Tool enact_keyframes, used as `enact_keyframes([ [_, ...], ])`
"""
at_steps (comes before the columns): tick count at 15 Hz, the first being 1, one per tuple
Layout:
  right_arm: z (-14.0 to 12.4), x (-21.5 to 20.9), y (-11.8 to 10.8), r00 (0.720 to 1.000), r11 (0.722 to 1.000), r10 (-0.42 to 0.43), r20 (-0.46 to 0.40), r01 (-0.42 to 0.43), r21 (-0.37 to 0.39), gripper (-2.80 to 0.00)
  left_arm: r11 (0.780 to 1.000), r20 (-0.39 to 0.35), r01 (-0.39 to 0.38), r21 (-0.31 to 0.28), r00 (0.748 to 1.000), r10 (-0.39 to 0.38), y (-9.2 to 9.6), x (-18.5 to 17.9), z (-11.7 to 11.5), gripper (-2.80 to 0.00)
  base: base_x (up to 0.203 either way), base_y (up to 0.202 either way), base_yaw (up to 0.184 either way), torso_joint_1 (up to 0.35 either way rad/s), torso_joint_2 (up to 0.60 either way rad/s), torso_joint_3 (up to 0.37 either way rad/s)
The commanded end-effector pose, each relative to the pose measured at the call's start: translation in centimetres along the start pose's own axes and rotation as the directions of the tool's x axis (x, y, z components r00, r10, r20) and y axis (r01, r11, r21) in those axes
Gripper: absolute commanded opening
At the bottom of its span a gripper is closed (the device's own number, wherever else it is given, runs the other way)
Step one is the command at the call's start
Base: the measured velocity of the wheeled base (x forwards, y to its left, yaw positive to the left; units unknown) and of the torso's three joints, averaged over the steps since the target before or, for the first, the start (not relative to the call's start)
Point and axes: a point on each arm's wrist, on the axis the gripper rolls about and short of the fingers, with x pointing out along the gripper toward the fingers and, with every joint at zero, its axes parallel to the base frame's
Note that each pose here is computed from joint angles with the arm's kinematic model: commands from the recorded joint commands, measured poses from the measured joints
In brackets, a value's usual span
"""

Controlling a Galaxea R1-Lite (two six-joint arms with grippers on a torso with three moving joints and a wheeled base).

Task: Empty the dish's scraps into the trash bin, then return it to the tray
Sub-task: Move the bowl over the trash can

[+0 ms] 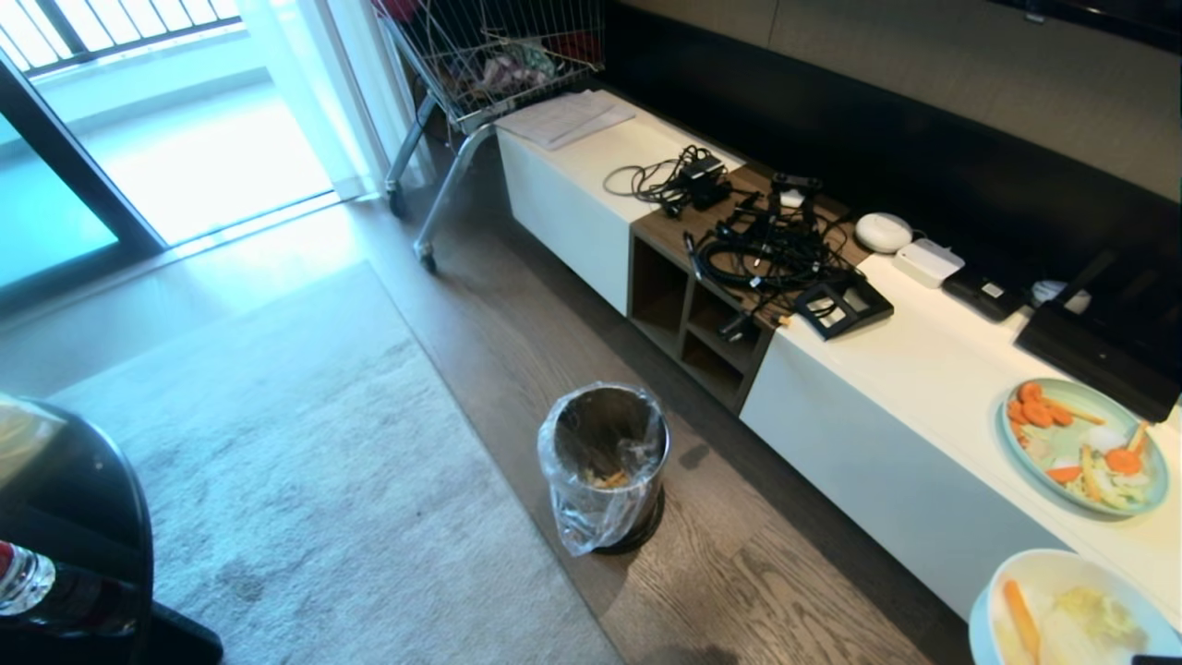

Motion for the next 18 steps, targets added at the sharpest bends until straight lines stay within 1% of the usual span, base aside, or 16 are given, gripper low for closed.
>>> enact_keyframes([
  [1,0.8,-0.1,0.5,1.000,0.999,0.017,0.021,-0.016,-0.045,-2.80,1.000,0.001,-0.001,-0.001,1.000,0.001,0.0,0.0,0.0,-2.80,0.000,0.000,0.000,0.003,0.00,-0.199],
  [4,2.0,0.0,1.1,0.998,0.993,0.037,0.054,-0.031,-0.115,-2.80,1.000,0.001,-0.001,0.000,1.000,0.001,0.0,0.0,0.0,-2.80,0.000,0.000,0.000,0.004,0.00,-0.197],
  [6,2.5,0.1,1.5,0.996,0.989,0.052,0.068,-0.042,-0.142,-2.80,1.000,0.001,-0.001,0.000,1.000,0.001,0.0,0.0,0.0,-2.80,0.000,0.000,0.000,0.005,0.00,-0.206],
  [11,3.6,-0.2,2.3,0.993,0.985,0.089,0.072,-0.077,-0.156,-2.80,1.000,0.001,-0.001,0.000,1.000,0.001,0.0,0.0,0.0,-2.80,0.000,0.000,0.000,0.001,0.00,-0.200],
  [13,4.4,0.2,2.7,0.994,0.984,0.086,0.061,-0.075,-0.159,-2.80,1.000,0.001,-0.001,-0.001,1.000,0.001,0.0,0.0,0.0,-2.80,0.000,0.000,0.000,-0.002,0.00,-0.195],
  [16,5.9,0.4,3.5,0.994,0.984,0.089,0.069,-0.077,-0.159,-2.80,1.000,0.001,-0.001,-0.001,1.000,0.001,0.0,0.0,0.0,-2.80,0.000,0.000,0.000,0.002,0.00,-0.194],
  [18,6.4,0.4,3.8,0.993,0.984,0.092,0.075,-0.078,-0.161,-2.80,1.000,0.001,-0.001,-0.001,1.000,0.001,0.0,0.0,0.0,-2.80,0.000,0.000,0.000,0.001,0.00,-0.201],
])
